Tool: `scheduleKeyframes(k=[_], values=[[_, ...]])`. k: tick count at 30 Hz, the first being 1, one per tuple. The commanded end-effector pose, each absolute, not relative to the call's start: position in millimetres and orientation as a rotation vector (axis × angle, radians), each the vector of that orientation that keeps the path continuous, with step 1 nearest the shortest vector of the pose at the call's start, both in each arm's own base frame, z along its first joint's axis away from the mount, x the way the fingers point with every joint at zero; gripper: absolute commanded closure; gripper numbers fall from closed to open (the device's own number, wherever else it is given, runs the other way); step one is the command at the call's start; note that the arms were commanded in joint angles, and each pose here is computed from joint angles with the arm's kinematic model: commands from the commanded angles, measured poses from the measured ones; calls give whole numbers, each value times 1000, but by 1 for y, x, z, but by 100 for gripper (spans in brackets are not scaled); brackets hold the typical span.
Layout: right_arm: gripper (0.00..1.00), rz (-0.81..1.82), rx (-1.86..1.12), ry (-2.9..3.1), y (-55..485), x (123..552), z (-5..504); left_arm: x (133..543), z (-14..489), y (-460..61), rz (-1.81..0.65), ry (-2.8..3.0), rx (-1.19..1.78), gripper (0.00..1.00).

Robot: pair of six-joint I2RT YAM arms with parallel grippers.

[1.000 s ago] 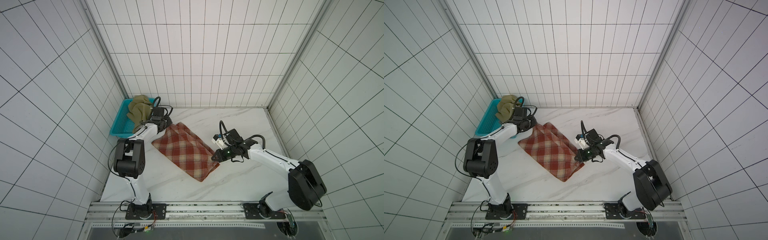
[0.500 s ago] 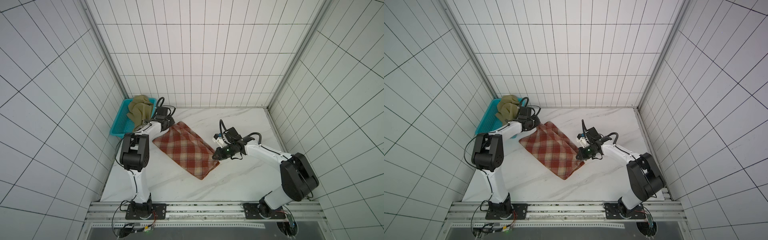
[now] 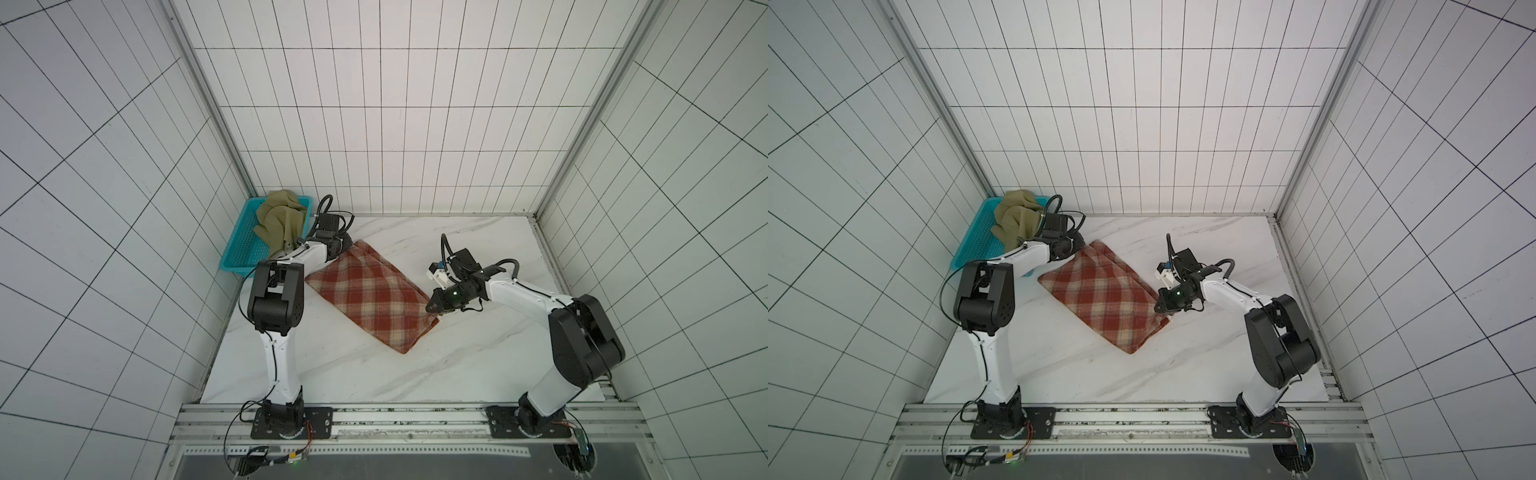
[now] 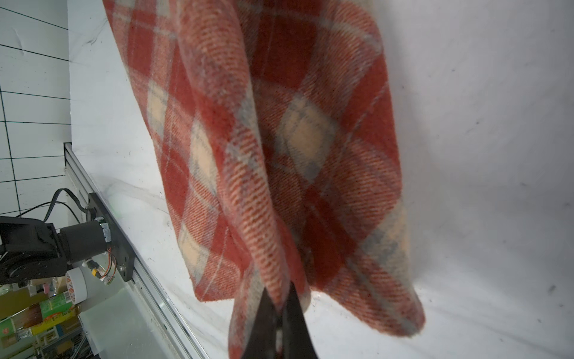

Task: Fold and stack skirts
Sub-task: Fold the skirt at the center of the table, then smooth out the skirt at the center of the table.

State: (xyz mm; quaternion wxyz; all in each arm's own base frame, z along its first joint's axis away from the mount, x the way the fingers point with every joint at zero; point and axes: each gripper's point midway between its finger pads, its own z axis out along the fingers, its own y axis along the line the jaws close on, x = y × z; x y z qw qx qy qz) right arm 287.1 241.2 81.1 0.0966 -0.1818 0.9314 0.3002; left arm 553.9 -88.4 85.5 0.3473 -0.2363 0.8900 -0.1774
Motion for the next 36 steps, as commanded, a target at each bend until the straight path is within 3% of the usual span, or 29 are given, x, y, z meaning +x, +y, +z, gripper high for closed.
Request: scheduleKeyframes(k=[1,4,7,11,21,28,36], values=[[90,841,-549,2702,242,311,99,572,103,-87,-506,2188,-609,68],[76,796,-516,2690,237,321,99,571,124,-96,-602,2092,-553,52],[61,786,-491,2670,235,326,103,566,139,-99,-647,2048,-524,50],[52,774,-464,2623,233,330,115,556,144,-111,-734,2067,-488,50],[49,831,-452,2636,239,323,105,517,120,-155,-884,2172,-403,57],[63,809,-471,2684,245,318,86,496,97,-166,-880,2272,-396,62],[58,738,-479,2710,244,316,74,477,80,-173,-874,2329,-388,65]])
